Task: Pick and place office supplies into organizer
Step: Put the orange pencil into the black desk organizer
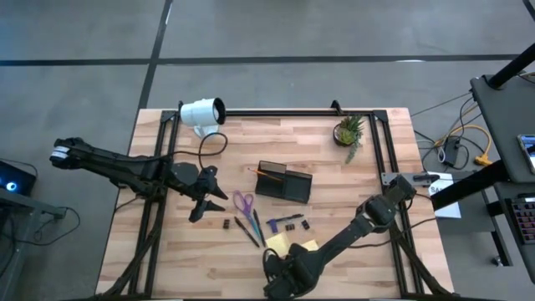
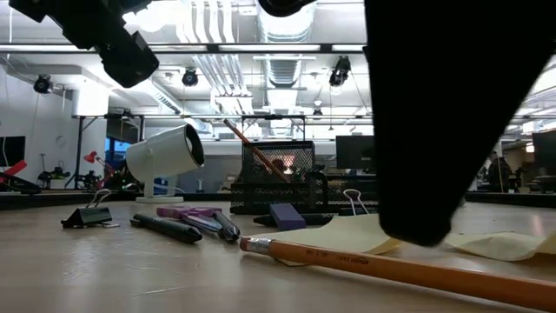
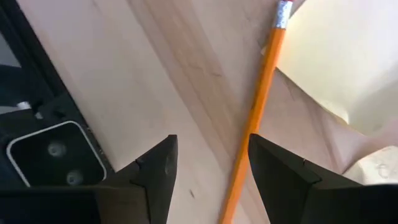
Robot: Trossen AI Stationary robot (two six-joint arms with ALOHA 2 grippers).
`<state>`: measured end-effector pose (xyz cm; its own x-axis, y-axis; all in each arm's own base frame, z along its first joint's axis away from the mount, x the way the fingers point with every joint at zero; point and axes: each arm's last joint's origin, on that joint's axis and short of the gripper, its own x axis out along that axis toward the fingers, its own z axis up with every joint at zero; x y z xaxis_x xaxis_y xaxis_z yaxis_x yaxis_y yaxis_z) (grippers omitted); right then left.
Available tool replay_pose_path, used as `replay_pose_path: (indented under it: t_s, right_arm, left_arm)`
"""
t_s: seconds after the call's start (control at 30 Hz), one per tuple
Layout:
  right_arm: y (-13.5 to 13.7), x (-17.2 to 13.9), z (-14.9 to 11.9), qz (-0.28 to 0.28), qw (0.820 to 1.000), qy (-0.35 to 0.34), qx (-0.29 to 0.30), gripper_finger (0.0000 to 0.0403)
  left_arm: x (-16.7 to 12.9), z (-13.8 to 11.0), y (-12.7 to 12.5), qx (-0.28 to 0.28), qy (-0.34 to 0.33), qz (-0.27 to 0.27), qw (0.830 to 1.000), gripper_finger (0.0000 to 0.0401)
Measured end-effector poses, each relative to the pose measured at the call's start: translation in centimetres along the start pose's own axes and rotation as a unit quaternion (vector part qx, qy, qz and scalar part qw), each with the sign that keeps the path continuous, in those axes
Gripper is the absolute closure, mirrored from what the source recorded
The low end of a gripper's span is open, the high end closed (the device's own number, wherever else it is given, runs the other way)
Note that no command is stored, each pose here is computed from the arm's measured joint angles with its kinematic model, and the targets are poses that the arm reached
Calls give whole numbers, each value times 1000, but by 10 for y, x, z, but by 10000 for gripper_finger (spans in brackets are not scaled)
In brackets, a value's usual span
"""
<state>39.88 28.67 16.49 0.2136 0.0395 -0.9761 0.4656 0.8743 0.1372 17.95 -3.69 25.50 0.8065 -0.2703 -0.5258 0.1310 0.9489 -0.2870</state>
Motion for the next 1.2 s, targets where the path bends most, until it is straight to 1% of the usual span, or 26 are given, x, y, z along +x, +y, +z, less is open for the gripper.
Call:
replay_pose_path:
  t_s: [0.1, 0.2, 0.37, 0.5, 0.63, 0.73, 0.87, 0.93, 1.07, 1.2]
  right_arm:
    - [-1, 5, -1, -15, 1000, -6, 0, 218]
    - [-5, 20, 1, -36, 999, -3, 0, 218]
    - [-10, 28, 10, -45, 999, -3, 10, 218]
    - [-13, 29, 14, -49, 999, -6, 16, 218]
    - [-15, 30, 16, -54, 998, -7, 10, 223]
    - [-19, 33, 18, -61, 998, -5, 17, 237]
    - [-23, 36, 20, -66, 997, -5, 45, 257]
    - [-24, 36, 22, -66, 997, -3, 49, 265]
    - [-25, 37, 24, -62, 998, 4, 32, 270]
    - [-25, 35, 26, -59, 998, 9, 27, 263]
  left_arm:
    - [0, 0, 0, 9, 0, 0, 1000, 223]
    - [0, 0, 0, 12, 0, 0, 1000, 223]
    - [0, 0, 0, 21, 0, 0, 1000, 223]
    - [0, 0, 0, 21, 0, 0, 1000, 223]
    - [0, 0, 0, 25, 0, 0, 1000, 223]
    - [0, 0, 0, 26, 0, 0, 1000, 223]
    - [0, 0, 0, 24, 0, 0, 1000, 223]
    - [0, 0, 0, 21, 0, 0, 1000, 223]
    - [0, 0, 0, 21, 0, 2, 1000, 223]
    - [3, -1, 1, 20, 6, 16, 1000, 223]
